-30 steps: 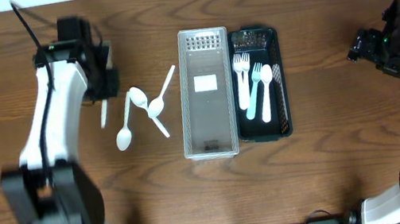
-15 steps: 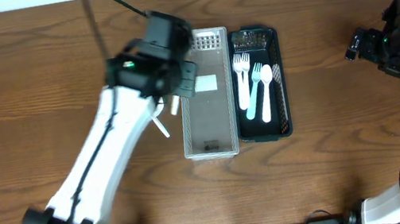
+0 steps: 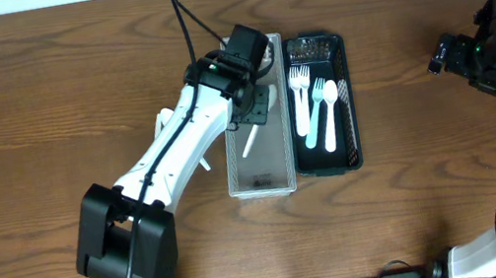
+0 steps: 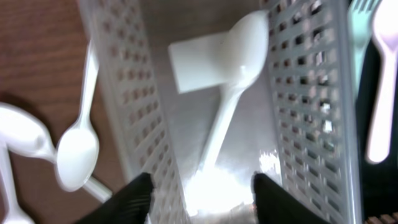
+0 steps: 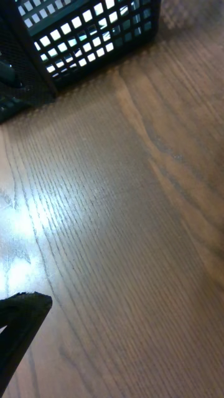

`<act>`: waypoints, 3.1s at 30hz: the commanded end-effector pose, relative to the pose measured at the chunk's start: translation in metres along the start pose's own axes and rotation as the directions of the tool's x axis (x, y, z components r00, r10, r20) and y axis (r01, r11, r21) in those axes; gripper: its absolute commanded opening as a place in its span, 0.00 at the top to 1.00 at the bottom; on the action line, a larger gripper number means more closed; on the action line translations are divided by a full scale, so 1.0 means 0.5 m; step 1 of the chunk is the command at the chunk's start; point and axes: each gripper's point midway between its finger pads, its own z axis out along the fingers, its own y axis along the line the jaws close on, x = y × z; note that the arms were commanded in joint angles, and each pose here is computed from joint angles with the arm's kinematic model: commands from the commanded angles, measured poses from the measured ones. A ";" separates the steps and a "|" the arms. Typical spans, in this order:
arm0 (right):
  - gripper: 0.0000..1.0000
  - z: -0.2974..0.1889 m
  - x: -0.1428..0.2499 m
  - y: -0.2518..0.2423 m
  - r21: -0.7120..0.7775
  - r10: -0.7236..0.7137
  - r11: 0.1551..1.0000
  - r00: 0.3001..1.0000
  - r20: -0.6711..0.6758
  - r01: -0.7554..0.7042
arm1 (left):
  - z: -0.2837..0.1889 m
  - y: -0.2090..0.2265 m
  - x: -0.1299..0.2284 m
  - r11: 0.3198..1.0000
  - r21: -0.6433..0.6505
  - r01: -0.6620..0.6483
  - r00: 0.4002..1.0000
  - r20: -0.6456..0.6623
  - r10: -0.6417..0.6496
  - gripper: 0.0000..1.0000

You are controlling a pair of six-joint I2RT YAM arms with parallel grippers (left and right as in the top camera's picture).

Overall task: Pack container
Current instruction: 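Carry the spoon right and drop it into the grey tray, then grasp another white spoon with the left gripper, then carry the spoon into the grey tray and release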

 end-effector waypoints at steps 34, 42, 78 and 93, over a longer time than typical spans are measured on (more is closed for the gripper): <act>0.01 -0.013 -0.013 -0.001 -0.006 -0.001 1.000 1.000 0.029 0.001 | 0.127 0.414 0.148 0.988 -0.128 0.091 0.931 -0.342 -0.130 0.55; 0.01 -0.013 -0.012 -0.001 -0.006 -0.001 1.000 1.000 0.027 0.001 | 0.137 0.400 0.176 0.982 -0.120 0.145 0.904 -0.388 -0.180 0.50; 0.01 -0.013 -0.010 -0.002 -0.005 0.000 1.000 1.000 0.023 0.000 | -0.213 0.177 -0.031 0.993 0.053 0.106 0.986 0.127 -0.112 0.94; 0.01 -0.013 -0.006 -0.003 -0.002 0.000 1.000 1.000 0.015 0.000 | -0.014 -0.043 -0.039 0.992 0.124 -0.003 1.000 0.017 0.000 0.66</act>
